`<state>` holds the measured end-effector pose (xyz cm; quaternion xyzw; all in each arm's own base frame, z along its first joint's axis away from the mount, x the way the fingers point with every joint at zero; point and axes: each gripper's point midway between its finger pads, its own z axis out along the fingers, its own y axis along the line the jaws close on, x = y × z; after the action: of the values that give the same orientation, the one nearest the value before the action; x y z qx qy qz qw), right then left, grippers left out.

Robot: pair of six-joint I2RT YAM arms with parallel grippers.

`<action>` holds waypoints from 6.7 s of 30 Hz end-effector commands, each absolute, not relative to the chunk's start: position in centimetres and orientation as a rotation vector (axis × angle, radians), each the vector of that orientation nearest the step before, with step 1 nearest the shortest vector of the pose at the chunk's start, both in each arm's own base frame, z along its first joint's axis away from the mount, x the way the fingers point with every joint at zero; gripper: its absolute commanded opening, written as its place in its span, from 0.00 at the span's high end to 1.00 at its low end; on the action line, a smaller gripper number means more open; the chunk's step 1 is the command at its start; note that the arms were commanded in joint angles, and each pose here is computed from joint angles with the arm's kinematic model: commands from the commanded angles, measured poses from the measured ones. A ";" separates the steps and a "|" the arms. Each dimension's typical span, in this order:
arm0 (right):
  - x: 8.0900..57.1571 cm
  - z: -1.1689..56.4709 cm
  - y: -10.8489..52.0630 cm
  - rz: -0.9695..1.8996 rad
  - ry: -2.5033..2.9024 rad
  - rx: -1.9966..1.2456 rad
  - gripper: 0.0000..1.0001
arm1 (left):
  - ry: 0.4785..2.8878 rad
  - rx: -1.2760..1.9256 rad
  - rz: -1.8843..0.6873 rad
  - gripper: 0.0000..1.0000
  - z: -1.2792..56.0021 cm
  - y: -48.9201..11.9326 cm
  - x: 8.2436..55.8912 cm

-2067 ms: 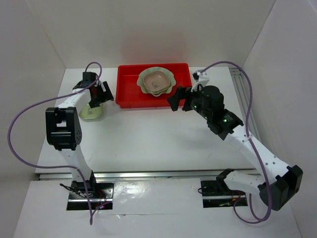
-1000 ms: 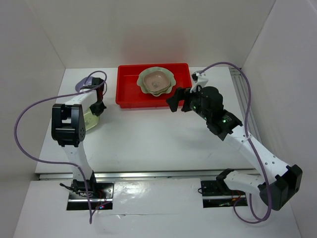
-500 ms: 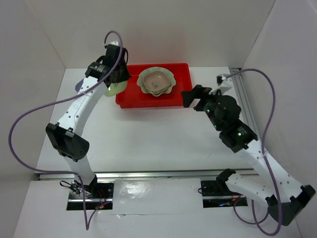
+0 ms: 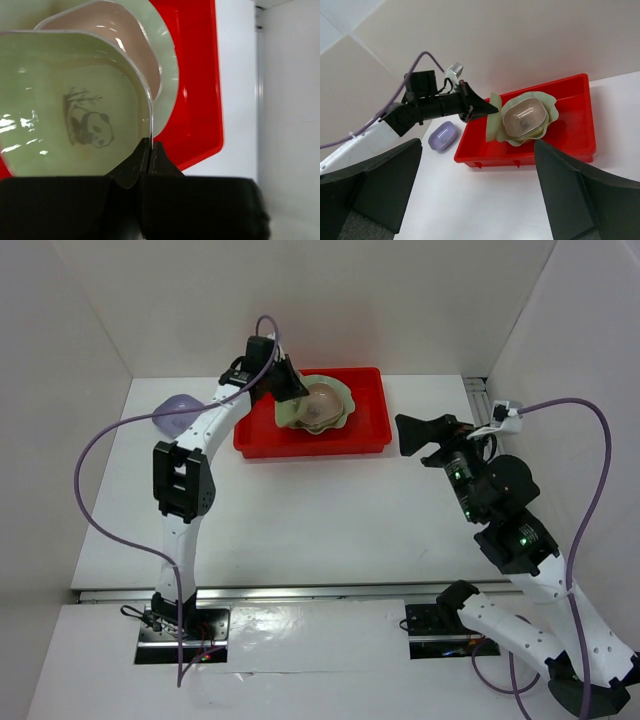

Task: Place the plates into the plastic bin on the countertop

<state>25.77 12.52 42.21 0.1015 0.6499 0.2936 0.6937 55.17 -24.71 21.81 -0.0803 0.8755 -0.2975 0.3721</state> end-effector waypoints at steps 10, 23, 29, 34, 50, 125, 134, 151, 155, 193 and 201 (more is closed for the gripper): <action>27.7 40.3 13.2 0.578 1.518 0.213 0.00 | 1.872 -0.150 -1.241 1.00 29.4 -30.2 58.7; 28.1 39.6 13.2 0.545 1.526 0.198 0.00 | 1.936 -0.238 -1.188 1.00 24.9 -29.5 60.9; 28.4 38.7 13.7 0.545 1.545 0.186 0.00 | 1.924 -0.187 -1.116 0.46 25.3 -30.5 60.3; 28.4 38.7 13.7 0.545 1.545 0.186 0.00 | 1.820 -0.088 -1.105 0.07 32.4 -30.7 57.8; 28.2 37.2 15.3 0.599 1.595 0.119 0.00 | 1.834 -0.627 -0.451 0.00 33.0 -8.0 56.7; 28.6 41.1 14.2 0.508 1.608 0.101 0.00 | 1.907 -0.531 -0.599 1.00 29.0 -11.8 54.6; 27.9 41.5 13.8 0.518 1.588 0.104 0.00 | 1.940 -0.545 -0.622 1.00 27.5 -19.6 58.2; 27.3 39.9 13.0 0.480 1.602 0.088 0.00 | 2.087 -0.551 -0.619 0.91 18.4 -24.9 60.0; 27.3 39.9 13.0 0.472 1.602 0.079 0.00 | 2.102 -0.573 -0.604 0.68 17.5 -24.7 60.0; 22.3 39.3 8.4 0.411 1.620 0.116 0.00 | 1.870 -0.424 -0.205 0.00 34.3 -1.0 17.5; 22.4 39.1 8.0 0.405 1.624 0.164 0.00 | 1.854 -0.402 -0.184 0.00 35.4 -0.3 15.9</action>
<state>22.21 8.42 39.59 0.0583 0.7149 0.1897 0.6705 16.41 -0.97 34.11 -0.1806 0.8000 -0.0923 0.5647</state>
